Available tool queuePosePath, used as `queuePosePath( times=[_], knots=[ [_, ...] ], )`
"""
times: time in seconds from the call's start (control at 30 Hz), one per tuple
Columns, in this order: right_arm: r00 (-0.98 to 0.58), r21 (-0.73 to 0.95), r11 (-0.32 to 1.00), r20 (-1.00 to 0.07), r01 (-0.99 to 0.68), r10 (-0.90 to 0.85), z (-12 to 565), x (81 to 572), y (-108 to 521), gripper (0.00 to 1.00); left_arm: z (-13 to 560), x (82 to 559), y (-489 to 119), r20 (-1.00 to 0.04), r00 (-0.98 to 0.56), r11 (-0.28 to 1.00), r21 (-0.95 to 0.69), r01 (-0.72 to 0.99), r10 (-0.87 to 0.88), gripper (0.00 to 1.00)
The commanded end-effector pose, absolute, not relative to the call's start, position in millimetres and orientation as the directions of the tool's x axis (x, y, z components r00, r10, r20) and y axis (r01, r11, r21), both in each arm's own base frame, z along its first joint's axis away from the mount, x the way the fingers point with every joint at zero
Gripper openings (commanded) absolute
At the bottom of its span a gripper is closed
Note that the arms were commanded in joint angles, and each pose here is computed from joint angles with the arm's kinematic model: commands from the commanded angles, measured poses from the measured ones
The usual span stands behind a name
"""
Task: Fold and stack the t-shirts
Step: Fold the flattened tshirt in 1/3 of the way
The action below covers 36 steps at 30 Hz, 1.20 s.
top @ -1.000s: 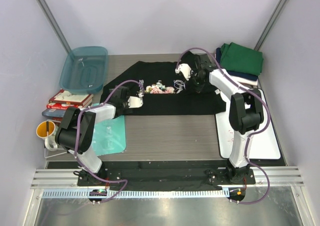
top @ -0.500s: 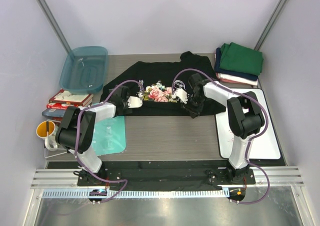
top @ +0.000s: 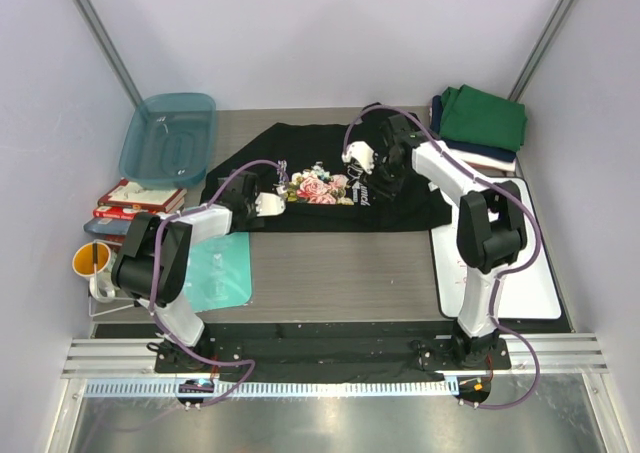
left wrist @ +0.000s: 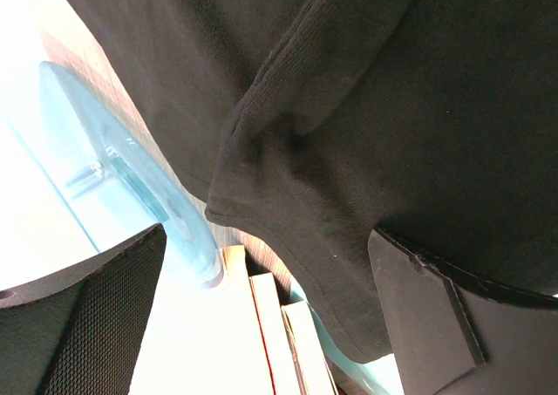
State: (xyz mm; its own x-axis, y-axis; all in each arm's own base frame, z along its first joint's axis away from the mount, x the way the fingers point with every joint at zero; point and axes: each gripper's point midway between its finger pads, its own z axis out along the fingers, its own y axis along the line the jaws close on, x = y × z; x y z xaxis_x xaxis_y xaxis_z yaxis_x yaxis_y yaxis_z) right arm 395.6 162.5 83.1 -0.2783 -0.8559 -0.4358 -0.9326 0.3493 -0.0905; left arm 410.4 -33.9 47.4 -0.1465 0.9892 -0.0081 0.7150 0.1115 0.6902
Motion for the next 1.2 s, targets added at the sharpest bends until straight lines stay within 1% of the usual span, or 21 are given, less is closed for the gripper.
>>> queuePosePath(
  times=[0.0,0.3,0.43,0.53,0.67,0.73,0.77,0.83,0.87,1.0,1.17],
  knots=[
    [-0.299,-0.065,0.37,-0.468,-0.927,-0.832,79.8,417.4,171.5,0.43,4.3,372.7,-21.2,0.053,-0.167,0.113,0.533,0.838,0.985,1.0],
    [-0.332,-0.048,0.388,-0.429,-0.92,-0.84,61.7,424.2,164.2,0.43,-0.4,373.1,-19.3,0.056,-0.173,0.117,0.529,0.84,0.983,1.0],
    [-0.324,-0.048,0.378,-0.423,-0.924,-0.846,70.5,418.3,161.6,0.44,-2.5,373.6,-18.7,0.057,-0.172,0.117,0.526,0.843,0.984,1.0],
    [-0.325,-0.045,0.376,-0.417,-0.925,-0.849,75.6,413.7,158.9,0.42,-2.6,375.6,-19.4,0.054,-0.174,0.12,0.528,0.841,0.983,1.0],
    [-0.337,-0.008,0.368,-0.386,-0.93,-0.859,70.0,399.6,154.1,0.36,-2.7,376.7,-19.9,0.052,-0.174,0.121,0.529,0.84,0.983,1.0],
    [-0.339,-0.002,0.366,-0.375,-0.93,-0.863,67.3,395.7,151.8,0.29,-2.8,376.6,-19.9,0.051,-0.175,0.122,0.529,0.84,0.983,1.0],
    [-0.341,0.003,0.365,-0.369,-0.931,-0.865,64.9,393.1,150.6,0.15,-2.0,377.1,-20.1,0.051,-0.174,0.121,0.531,0.839,0.983,1.0],
    [-0.343,0.004,0.368,-0.369,-0.93,-0.864,65.2,392.2,150.4,0.03,-1.6,377.4,-19.8,0.05,-0.173,0.121,0.532,0.838,0.984,1.0],
    [-0.344,0.003,0.369,-0.37,-0.929,-0.863,66.2,392.6,150.6,0.01,-2.2,377.6,-20.4,0.051,-0.171,0.118,0.531,0.839,0.984,1.0],
    [-0.33,-0.024,0.368,-0.392,-0.93,-0.859,73.4,400.6,154.2,0.01,-3.5,378.5,-21.2,0.048,-0.173,0.122,0.528,0.841,0.984,1.0],
    [-0.3,-0.089,0.369,-0.427,-0.925,-0.853,86.9,421.8,162.4,0.01,-4.9,379.0,-21.5,0.046,-0.178,0.128,0.524,0.842,0.983,1.0]
  ],
)
